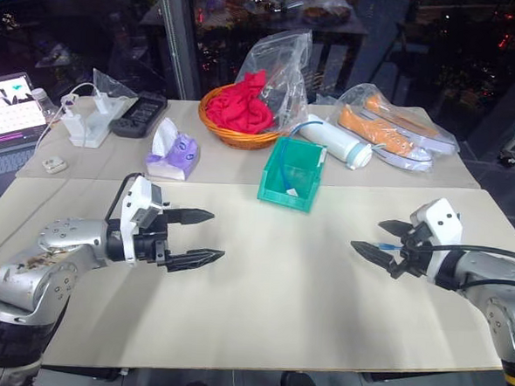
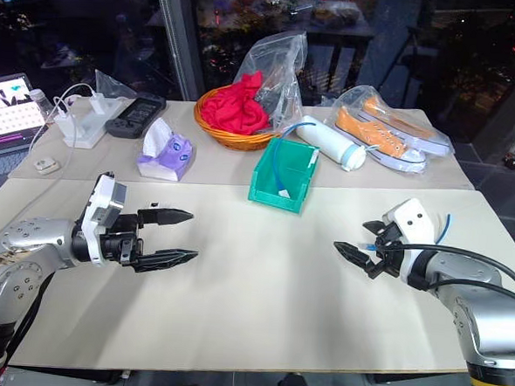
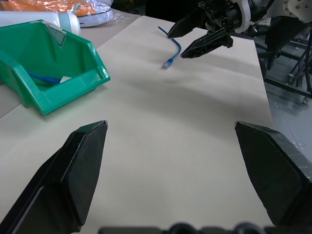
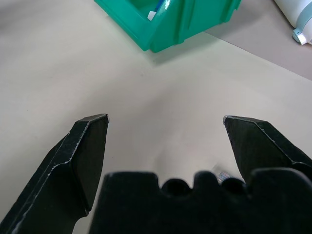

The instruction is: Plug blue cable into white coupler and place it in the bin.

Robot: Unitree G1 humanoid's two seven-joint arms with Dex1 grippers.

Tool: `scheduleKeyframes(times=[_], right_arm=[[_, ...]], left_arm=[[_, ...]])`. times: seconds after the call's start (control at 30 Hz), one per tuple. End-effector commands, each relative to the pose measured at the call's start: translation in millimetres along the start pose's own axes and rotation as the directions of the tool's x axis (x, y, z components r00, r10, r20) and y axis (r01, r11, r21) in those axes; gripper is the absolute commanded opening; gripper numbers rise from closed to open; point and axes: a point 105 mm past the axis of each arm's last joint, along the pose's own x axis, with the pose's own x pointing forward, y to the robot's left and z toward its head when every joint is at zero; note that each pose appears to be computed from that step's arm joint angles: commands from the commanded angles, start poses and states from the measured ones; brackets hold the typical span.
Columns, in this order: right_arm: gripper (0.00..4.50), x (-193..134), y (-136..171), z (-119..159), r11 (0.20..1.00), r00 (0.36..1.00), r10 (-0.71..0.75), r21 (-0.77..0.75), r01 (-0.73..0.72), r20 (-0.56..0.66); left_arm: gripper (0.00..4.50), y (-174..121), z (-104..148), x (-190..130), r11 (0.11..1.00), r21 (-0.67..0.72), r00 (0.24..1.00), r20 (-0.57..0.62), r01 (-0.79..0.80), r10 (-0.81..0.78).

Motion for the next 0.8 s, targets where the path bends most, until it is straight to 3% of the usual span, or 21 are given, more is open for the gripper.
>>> scheduleKeyframes(times=[0.03,0.13,0.23,0.53,0.8], right_arm=[[4.37,-3.9,-15.0,33.0,0.995,0.999,-0.025,-0.092,0.027,0.026],[4.37,-1.1,-34.5,64.0,0.973,0.995,-0.056,-0.226,0.035,-0.085],[4.37,-0.5,-40.0,78.1,0.959,0.985,-0.023,-0.283,-0.026,-0.169],[4.37,3.1,-67.5,33.0,0.934,0.846,0.024,-0.291,-0.209,-0.532],[4.37,17.1,-71.2,-8.1,0.94,0.777,0.082,-0.211,-0.269,-0.624]], left_arm=[[4.5,-8.5,7.4,5.8,0.998,0.03,0.998,0.027,0.049,-0.05],[4.5,-11.0,5.8,12.9,0.997,0.02,0.997,0.035,0.072,-0.073],[4.5,-11.4,5.2,16.7,0.997,0.019,0.996,0.042,0.079,-0.079],[4.5,-17.9,4.0,23.6,0.996,-0.001,0.993,0.076,0.085,-0.085],[4.5,-19.4,2.5,22.4,0.998,-0.009,0.995,0.073,0.061,-0.061]])
